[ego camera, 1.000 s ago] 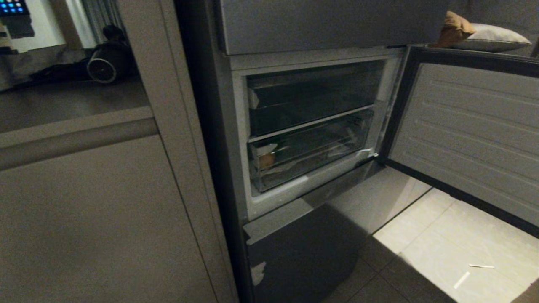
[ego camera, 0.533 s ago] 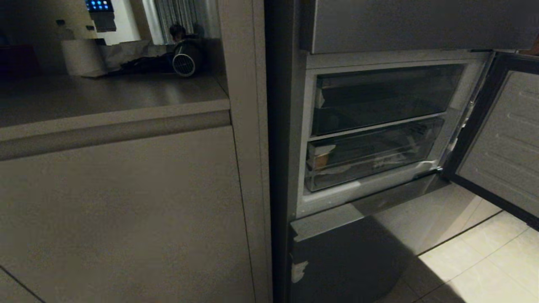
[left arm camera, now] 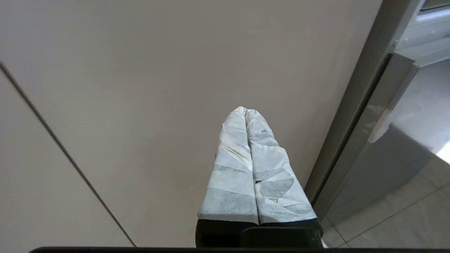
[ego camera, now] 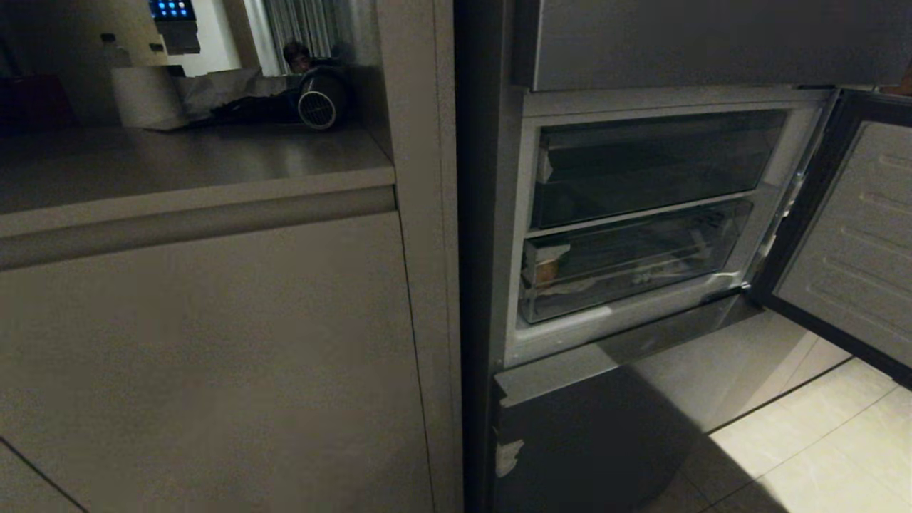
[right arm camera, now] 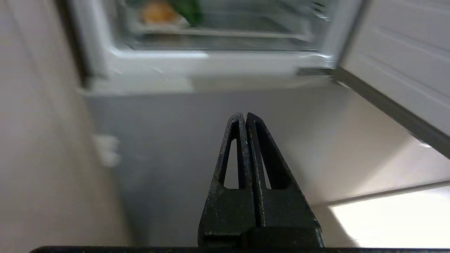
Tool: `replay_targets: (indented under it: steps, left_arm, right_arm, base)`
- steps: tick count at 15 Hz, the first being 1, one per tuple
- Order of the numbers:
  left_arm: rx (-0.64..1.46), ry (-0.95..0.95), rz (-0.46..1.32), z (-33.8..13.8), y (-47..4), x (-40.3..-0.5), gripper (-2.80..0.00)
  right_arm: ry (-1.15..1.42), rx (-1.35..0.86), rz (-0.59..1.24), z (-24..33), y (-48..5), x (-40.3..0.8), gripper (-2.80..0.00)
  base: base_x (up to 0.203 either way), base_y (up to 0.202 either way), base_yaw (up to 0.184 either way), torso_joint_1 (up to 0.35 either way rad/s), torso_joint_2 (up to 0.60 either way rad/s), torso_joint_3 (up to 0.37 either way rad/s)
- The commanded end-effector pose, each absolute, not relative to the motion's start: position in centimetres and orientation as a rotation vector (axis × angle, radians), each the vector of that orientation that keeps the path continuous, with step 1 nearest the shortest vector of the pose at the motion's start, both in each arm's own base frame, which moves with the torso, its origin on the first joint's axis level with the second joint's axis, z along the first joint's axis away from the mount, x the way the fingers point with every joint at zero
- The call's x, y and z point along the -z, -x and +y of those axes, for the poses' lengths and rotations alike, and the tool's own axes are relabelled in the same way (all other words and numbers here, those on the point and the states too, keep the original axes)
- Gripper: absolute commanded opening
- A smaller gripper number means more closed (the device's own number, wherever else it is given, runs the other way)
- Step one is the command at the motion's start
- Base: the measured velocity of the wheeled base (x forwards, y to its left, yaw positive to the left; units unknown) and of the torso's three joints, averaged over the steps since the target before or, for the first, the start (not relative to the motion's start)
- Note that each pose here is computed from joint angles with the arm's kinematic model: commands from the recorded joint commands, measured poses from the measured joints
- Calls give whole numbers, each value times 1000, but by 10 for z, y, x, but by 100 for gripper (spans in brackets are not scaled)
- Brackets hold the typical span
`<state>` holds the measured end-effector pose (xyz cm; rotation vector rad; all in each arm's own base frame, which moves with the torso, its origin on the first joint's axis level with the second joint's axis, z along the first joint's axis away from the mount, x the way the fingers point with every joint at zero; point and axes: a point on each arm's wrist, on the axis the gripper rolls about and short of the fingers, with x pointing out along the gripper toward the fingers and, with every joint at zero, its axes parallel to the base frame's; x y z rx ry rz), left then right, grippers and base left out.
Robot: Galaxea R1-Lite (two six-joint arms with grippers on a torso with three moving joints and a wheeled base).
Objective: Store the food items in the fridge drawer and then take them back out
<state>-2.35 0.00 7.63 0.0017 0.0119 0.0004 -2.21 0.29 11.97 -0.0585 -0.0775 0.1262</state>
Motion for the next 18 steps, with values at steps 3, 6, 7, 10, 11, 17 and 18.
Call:
replay_targets:
  steps: [3, 6, 7, 10, 11, 17, 18]
  left_arm:
    - [-2, -2, 14, 0, 23, -76, -280]
    - [-2, -2, 12, 0, 24, -76, -280]
    - [-2, -2, 12, 0, 24, -76, -280]
    - [-2, -2, 12, 0, 24, -76, -280]
    - [-2, -2, 12, 0, 24, -76, -280]
    - [-2, -2, 12, 0, 24, -76, -280]
    - [-2, -2, 14, 0, 23, -76, -280]
  right_arm:
    - [-63, -326, 306, 8, -71, -172, -280]
    - [-132, -447, 453, 14, -151, -170, -280]
    - [-145, -478, 475, 16, -176, -163, -280]
    - [-137, -574, 437, 35, -234, -147, -280]
    - [-114, -595, 421, 52, -248, -141, -173]
    - [-42, -613, 200, 120, -263, -146, 0]
    - [-43, -615, 170, 122, -265, -148, 0]
  base:
    - [0, 0, 0, 0, 0, 0]
    - [0, 0, 0, 0, 0, 0]
    - [0, 0, 0, 0, 0, 0]
    - [0, 0, 0, 0, 0, 0]
    - [0, 0, 0, 0, 0, 0]
    - [0, 0, 0, 0, 0, 0]
    - [0, 0, 0, 0, 0, 0]
